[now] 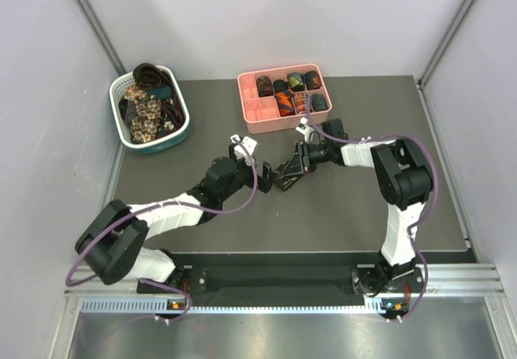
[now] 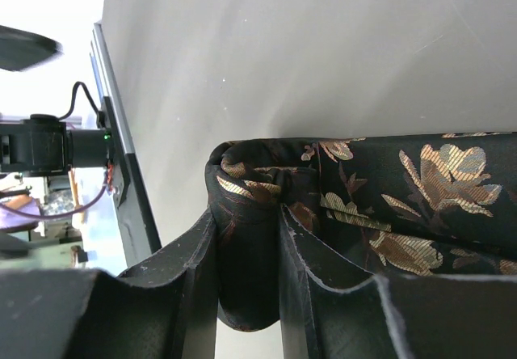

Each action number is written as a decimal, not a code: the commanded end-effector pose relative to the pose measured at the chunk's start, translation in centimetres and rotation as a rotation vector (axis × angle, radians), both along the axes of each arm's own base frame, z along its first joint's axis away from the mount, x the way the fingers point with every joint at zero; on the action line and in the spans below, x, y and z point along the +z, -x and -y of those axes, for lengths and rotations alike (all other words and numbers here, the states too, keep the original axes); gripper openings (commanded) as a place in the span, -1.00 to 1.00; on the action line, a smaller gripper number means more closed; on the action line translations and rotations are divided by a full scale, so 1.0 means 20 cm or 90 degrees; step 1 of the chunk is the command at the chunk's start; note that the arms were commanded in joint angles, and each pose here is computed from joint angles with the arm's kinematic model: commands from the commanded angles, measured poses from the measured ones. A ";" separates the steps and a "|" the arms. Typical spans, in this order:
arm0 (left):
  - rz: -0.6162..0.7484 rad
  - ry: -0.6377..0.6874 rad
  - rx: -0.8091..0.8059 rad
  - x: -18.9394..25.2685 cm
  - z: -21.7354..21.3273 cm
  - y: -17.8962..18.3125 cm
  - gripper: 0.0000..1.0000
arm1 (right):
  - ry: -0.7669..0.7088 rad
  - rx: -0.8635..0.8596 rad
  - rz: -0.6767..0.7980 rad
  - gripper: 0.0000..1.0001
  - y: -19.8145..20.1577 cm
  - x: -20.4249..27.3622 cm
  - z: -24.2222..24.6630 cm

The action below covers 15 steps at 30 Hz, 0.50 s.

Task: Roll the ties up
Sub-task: Roll the tie

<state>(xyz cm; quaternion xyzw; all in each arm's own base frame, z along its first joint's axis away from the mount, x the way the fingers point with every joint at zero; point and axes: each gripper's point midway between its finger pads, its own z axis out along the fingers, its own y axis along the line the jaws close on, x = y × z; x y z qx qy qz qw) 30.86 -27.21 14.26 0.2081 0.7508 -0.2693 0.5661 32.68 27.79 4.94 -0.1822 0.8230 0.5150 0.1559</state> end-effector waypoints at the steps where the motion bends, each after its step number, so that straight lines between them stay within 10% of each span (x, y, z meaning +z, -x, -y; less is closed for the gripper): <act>1: 0.008 0.012 -0.004 0.04 0.07 -0.06 0.98 | 0.077 -0.042 0.022 -1.00 -0.06 -0.16 0.08; 15: 0.048 -0.008 -0.080 0.04 0.08 0.04 0.98 | 0.079 -0.043 0.028 -1.00 -0.07 -0.16 0.08</act>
